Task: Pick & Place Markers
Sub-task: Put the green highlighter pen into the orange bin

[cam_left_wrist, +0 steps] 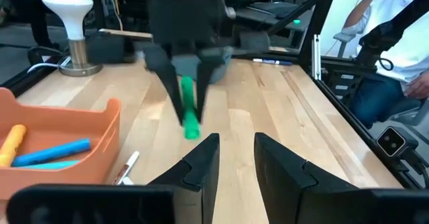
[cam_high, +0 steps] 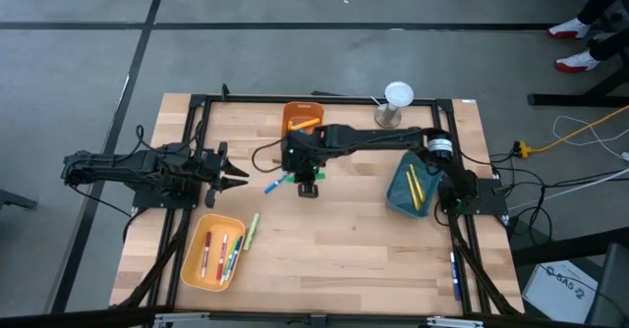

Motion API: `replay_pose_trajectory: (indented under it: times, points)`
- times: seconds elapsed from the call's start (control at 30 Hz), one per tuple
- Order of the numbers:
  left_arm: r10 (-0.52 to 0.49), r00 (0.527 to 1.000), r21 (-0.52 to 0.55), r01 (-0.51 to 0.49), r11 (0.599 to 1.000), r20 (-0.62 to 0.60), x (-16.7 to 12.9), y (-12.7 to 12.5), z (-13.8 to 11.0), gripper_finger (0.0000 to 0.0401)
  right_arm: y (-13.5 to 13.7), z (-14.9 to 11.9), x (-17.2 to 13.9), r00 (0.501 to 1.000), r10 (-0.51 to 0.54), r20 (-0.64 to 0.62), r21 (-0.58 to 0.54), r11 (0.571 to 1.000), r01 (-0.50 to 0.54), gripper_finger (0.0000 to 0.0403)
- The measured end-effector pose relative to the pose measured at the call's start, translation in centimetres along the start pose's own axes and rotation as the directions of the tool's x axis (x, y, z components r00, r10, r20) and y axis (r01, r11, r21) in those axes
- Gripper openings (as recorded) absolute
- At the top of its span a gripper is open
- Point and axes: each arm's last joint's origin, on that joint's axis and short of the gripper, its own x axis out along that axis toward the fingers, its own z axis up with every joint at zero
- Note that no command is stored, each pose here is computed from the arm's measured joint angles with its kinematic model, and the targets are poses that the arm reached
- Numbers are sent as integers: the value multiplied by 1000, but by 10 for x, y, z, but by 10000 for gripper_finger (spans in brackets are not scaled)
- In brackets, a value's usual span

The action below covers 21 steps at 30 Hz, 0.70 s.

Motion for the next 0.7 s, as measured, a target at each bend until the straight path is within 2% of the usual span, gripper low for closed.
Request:
replay_pose_trajectory:
  times: [0.17,0.33,0.53,0.7]
  points:
    - [1,1000,0,-1,1000,1,0,0,0,89,-15,1,-21,994,-106,26,9,994,106,69]
    - [27,1000,1,-27,1000,5,0,1,0,87,-30,2,-27,975,-214,52,45,976,212,76]
    - [36,999,0,-36,999,4,0,1,0,86,-43,10,-31,908,-401,120,112,915,389,70]
    - [37,999,-38,-37,999,-7,0,1,-1,86,-46,22,-35,851,-473,228,140,881,452,76]
